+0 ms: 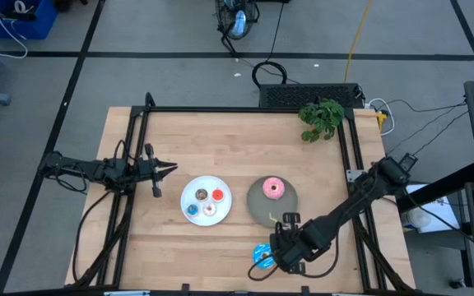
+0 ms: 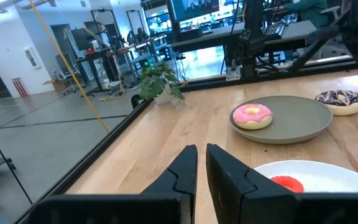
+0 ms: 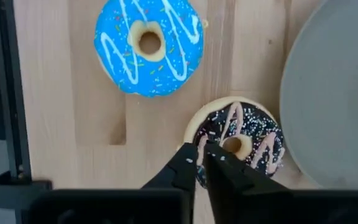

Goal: Pick & Place donuts
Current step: Put the big black donut on the gray plate

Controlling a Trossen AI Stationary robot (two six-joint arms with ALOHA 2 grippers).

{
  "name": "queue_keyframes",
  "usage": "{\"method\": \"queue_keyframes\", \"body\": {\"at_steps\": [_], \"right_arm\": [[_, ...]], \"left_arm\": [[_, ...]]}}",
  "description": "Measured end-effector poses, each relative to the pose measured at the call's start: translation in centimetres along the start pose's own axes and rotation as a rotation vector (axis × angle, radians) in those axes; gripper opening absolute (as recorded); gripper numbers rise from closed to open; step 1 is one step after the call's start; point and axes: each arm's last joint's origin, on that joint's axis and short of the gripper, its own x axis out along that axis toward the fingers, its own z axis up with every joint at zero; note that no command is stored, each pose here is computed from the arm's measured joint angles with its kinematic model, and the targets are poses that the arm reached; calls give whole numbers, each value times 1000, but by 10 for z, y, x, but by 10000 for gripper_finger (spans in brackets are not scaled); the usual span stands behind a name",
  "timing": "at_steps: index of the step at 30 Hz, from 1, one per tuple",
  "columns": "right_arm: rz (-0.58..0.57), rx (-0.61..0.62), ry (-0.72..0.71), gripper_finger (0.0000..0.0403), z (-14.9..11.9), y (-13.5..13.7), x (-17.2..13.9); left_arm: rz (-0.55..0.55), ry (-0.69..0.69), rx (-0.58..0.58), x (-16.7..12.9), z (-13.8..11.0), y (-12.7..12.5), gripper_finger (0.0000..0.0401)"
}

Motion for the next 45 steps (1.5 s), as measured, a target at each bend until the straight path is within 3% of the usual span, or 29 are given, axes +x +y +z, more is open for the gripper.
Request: {"method": "queue_keyframes", "body": {"at_steps": [4,11,15,30,45], "right_arm": [[32,19,0,68,2,2,2],[55,-25,-33,186,4,6,2],[56,-17,-35,224,4,6,2],[-2,6,5,225,-17,-4,38],[59,27,-54,223,-40,-15,82]], "left_arm": [[0,0,0,0,0,0,42],[0,0,0,0,0,0,42],[0,0,0,0,0,0,42],[0,0,1,0,0,0,42],[0,0,2,0,0,0,42]]}}
